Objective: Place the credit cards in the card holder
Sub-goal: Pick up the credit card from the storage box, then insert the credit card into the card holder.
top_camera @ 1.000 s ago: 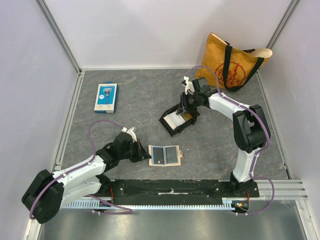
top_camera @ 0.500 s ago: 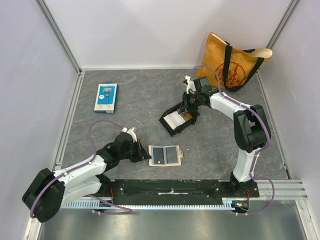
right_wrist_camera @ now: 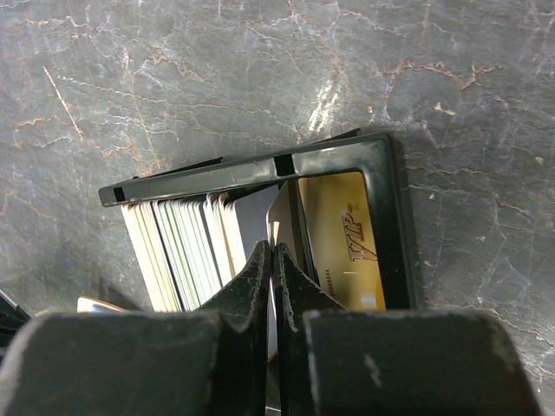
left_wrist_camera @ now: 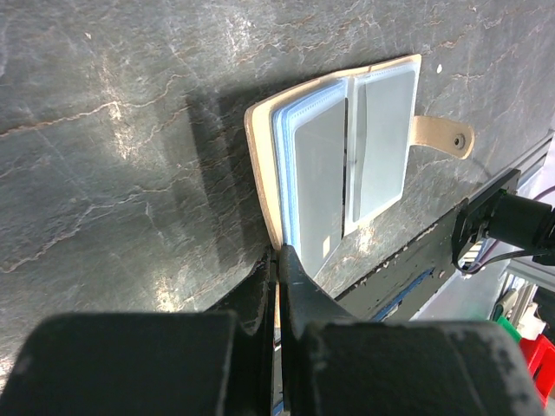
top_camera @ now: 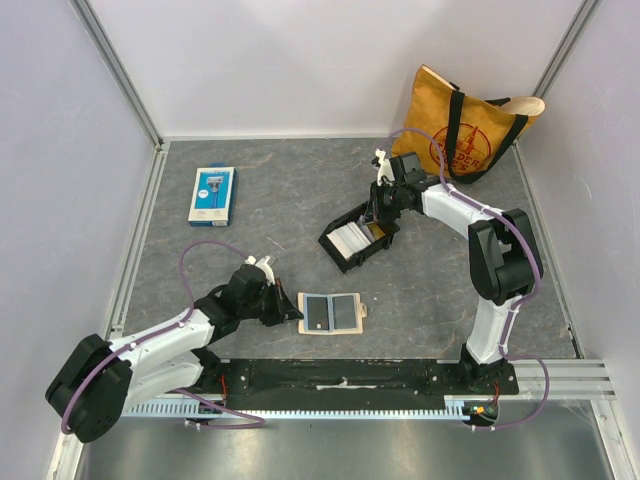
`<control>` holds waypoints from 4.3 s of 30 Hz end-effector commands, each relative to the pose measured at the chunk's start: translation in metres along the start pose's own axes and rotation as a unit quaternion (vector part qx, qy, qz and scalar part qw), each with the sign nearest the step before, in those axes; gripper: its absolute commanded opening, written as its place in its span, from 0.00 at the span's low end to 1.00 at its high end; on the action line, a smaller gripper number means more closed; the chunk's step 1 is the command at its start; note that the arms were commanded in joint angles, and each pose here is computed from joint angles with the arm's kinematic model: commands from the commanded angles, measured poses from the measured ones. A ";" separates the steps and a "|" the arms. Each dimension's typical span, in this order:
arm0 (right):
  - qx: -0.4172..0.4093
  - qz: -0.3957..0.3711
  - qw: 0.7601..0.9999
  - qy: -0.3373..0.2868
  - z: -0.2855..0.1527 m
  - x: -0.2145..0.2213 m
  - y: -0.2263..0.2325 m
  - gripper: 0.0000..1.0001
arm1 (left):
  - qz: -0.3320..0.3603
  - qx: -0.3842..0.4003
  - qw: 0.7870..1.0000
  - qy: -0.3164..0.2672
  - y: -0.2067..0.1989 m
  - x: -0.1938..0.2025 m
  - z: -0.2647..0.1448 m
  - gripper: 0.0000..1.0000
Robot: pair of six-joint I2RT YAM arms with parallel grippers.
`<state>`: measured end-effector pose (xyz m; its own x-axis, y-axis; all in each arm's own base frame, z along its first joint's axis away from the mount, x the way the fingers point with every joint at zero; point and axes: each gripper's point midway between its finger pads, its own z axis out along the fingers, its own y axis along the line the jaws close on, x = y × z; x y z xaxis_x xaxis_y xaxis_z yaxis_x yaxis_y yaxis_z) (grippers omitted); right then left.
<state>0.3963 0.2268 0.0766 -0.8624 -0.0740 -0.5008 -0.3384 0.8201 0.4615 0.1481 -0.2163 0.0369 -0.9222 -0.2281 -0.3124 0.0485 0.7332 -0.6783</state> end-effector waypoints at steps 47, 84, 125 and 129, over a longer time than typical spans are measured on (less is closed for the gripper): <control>0.087 -0.088 0.992 0.007 -0.017 -0.010 -0.006 0.00 | 0.018 0.036 0.999 -0.008 -0.012 -0.003 0.001 0.02; 0.026 0.063 0.948 -0.311 -0.129 0.057 0.150 0.00 | 0.008 0.066 0.998 -0.009 -0.020 0.001 -0.007 0.02; 0.066 0.026 0.969 -0.239 -0.031 0.160 0.213 0.00 | -0.024 0.095 0.995 -0.017 -0.030 0.002 -0.012 0.02; 0.074 0.017 0.969 -0.233 -0.029 0.161 0.212 0.00 | -0.023 0.095 0.995 -0.016 -0.030 0.002 -0.012 0.02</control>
<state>0.1733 0.3614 0.1025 -0.6056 0.1654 -0.7784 -0.2298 0.9001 0.3701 0.1401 -0.2243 0.0543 -0.9131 -0.2720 -0.3036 0.0698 0.6295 -0.7738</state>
